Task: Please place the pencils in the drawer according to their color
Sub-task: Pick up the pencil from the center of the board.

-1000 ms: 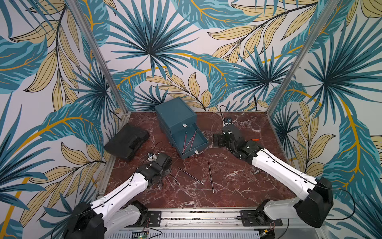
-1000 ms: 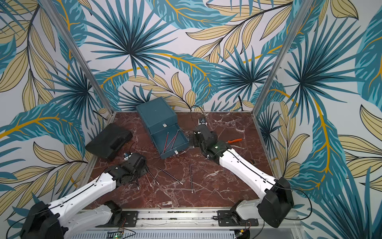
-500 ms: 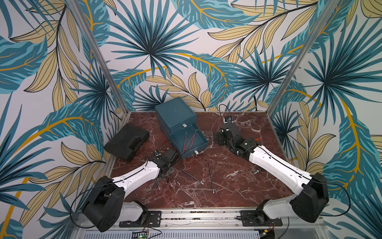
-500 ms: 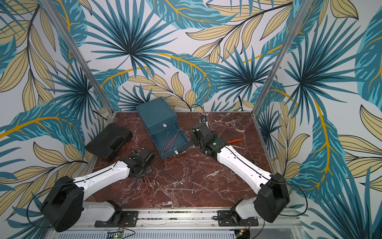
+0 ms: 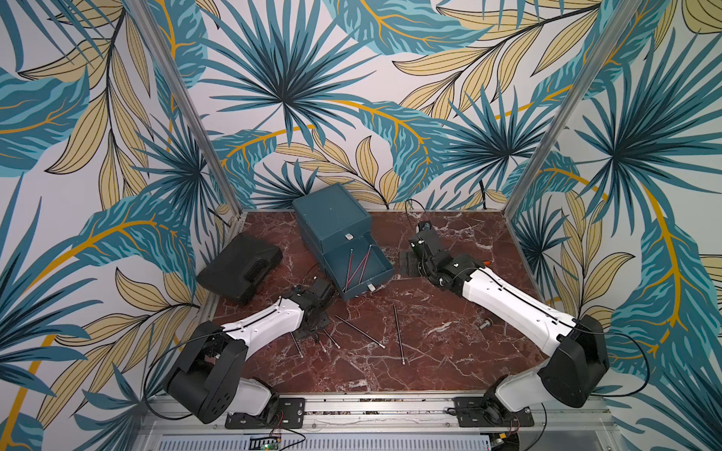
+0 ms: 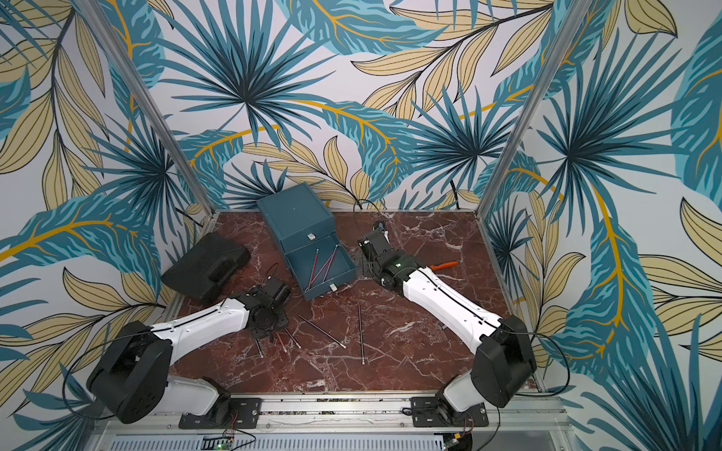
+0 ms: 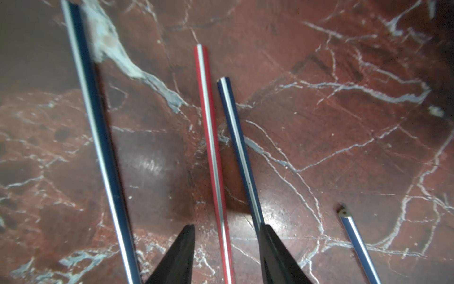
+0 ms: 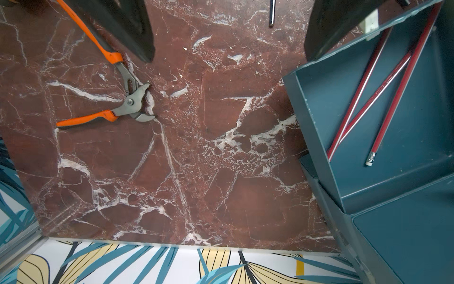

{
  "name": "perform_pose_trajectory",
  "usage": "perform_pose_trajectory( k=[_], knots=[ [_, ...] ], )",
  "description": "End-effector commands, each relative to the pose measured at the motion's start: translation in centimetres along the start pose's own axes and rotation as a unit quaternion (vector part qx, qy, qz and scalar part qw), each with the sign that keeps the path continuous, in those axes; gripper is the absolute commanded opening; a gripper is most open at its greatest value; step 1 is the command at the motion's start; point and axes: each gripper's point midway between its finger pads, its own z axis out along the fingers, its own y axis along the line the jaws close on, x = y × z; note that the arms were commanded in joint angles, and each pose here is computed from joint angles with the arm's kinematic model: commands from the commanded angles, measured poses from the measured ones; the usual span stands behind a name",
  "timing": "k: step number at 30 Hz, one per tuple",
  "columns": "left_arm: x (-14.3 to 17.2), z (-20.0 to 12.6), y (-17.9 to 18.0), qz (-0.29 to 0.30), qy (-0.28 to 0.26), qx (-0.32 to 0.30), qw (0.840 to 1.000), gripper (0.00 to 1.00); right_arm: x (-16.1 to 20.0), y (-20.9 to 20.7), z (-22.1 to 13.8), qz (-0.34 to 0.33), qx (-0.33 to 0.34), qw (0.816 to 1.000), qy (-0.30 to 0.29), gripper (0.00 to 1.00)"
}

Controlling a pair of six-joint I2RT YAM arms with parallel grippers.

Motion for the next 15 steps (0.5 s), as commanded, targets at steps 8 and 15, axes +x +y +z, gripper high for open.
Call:
perform_pose_trajectory(
  k=[8,15],
  knots=[
    [1.3,1.0,1.5,0.013,0.041,-0.039,0.998,0.31,0.5,-0.7,-0.3,-0.016,0.007,1.000,-0.002,0.99],
    [1.6,1.0,1.9,0.015,0.049,-0.040,0.998,0.30,0.2,-0.9,-0.4,-0.020,0.012,1.000,-0.007,0.99]
  ],
)
